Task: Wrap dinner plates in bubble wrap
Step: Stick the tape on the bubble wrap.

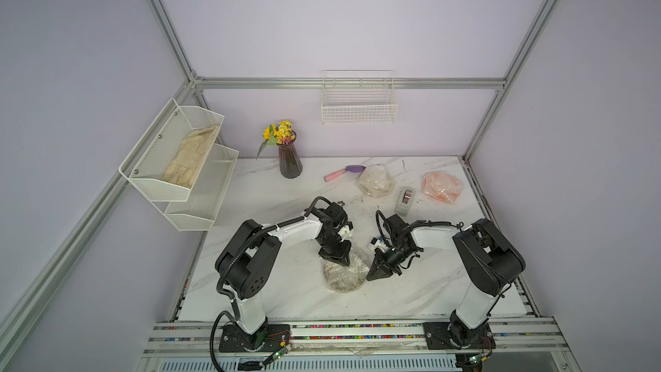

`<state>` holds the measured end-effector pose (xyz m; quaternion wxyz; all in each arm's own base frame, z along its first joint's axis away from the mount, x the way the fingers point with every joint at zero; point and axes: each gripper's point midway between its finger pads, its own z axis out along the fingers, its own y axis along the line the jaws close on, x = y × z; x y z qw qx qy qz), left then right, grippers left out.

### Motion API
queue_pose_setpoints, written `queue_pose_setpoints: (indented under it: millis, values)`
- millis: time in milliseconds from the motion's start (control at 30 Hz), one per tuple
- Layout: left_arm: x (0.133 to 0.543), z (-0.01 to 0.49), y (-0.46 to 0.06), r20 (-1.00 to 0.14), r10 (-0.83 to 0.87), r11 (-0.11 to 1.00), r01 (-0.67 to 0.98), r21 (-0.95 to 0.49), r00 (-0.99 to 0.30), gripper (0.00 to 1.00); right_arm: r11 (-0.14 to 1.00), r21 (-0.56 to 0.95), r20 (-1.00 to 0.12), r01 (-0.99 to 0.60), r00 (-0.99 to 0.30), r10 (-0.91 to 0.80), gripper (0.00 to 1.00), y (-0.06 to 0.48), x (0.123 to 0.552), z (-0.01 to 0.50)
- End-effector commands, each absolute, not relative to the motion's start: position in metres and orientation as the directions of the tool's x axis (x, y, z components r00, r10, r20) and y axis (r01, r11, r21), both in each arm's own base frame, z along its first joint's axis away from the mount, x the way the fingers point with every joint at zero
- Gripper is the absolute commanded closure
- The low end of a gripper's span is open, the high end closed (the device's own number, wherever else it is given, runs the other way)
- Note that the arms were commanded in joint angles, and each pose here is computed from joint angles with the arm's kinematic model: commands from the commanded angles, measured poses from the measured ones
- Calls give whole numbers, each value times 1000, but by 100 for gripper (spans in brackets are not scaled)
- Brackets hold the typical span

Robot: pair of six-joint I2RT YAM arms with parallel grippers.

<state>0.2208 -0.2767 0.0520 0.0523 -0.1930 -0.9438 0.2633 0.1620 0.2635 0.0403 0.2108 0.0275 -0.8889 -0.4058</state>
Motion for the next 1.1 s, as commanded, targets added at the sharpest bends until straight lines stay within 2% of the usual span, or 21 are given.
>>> queue_pose_setpoints:
  millis: [0,300,500,567,633,667,733,767,800,900,1000,1067]
  values:
    - [232,102,-300,-105,391,719,375,-585,-914,81,679,723,359,128,-909,-212,100,263,161,38]
    - [214,128,-330,-141,452,614,422,-667,-881,79,674,728,352,127,-913,-208,100,264,164,39]
    - [207,105,-342,-100,481,594,407,-694,-871,80,676,726,353,126,-912,-209,100,263,163,40]
    - [215,84,-334,-68,454,669,390,-632,-888,81,677,725,353,126,-912,-209,100,263,162,41]
    - [229,55,-312,-27,410,792,371,-484,-912,83,683,720,351,122,-913,-207,100,261,161,41]
    - [230,44,-304,5,400,827,359,-434,-916,84,688,715,353,121,-913,-205,100,260,160,40]
    - [223,28,-299,67,407,838,343,-424,-911,83,706,699,352,117,-915,-197,100,256,159,40]
    - [220,24,-299,84,408,839,337,-428,-909,83,714,691,350,112,-916,-195,97,254,158,40]
    - [217,20,-298,99,409,841,332,-427,-907,84,730,675,348,104,-918,-191,90,251,157,41]
    - [212,13,-291,119,408,851,330,-409,-905,84,828,557,327,63,-933,-149,75,227,157,43]
    - [207,8,-287,138,406,855,323,-406,-903,84,917,396,275,53,-959,-64,71,198,163,49]
    - [205,5,-286,149,405,857,318,-405,-902,84,927,366,229,81,-974,-5,68,192,168,60]
